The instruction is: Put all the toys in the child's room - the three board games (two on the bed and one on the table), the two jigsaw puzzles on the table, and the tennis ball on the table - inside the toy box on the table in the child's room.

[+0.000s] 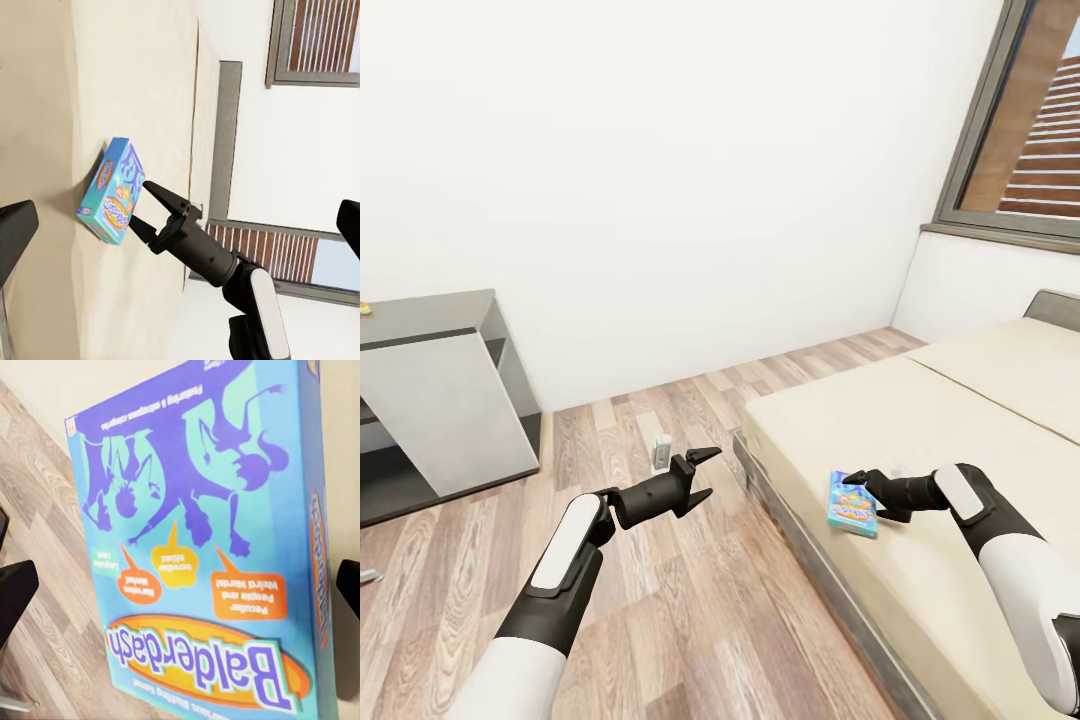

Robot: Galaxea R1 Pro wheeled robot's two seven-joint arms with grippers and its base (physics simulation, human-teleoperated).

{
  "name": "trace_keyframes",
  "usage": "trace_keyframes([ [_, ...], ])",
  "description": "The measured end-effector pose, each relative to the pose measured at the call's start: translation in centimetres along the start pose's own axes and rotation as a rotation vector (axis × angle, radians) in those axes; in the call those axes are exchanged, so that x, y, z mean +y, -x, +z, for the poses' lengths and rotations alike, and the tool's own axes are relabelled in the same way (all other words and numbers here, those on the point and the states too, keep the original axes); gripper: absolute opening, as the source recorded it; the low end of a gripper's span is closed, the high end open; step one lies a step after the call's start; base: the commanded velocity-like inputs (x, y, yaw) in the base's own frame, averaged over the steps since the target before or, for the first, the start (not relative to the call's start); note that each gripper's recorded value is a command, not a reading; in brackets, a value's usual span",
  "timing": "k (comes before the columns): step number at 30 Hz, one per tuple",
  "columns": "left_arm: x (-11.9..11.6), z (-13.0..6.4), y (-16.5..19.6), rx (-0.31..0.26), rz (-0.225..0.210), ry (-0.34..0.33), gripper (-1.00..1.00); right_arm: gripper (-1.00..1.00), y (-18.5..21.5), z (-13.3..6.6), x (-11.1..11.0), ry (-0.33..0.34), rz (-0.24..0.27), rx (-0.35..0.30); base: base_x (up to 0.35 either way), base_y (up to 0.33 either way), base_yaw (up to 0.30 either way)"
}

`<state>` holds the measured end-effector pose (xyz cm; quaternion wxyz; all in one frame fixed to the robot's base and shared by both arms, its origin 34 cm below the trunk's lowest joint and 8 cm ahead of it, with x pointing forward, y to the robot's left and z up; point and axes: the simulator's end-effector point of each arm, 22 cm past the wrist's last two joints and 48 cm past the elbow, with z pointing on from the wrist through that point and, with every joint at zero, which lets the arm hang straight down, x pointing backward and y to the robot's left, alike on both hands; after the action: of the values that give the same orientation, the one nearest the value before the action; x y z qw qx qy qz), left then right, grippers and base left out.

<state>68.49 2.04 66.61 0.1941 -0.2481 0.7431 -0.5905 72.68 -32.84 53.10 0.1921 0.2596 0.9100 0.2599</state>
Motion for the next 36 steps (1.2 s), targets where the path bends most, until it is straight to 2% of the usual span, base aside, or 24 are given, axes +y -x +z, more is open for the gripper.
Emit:
trace_keyframes([
  [36,0.0,-0.01,0.0,0.0,0.0,0.0,1.0,1.0,0.46,-0.3,-0.41,-0.003,0.007,-0.012,0.0,0.0,0.021],
])
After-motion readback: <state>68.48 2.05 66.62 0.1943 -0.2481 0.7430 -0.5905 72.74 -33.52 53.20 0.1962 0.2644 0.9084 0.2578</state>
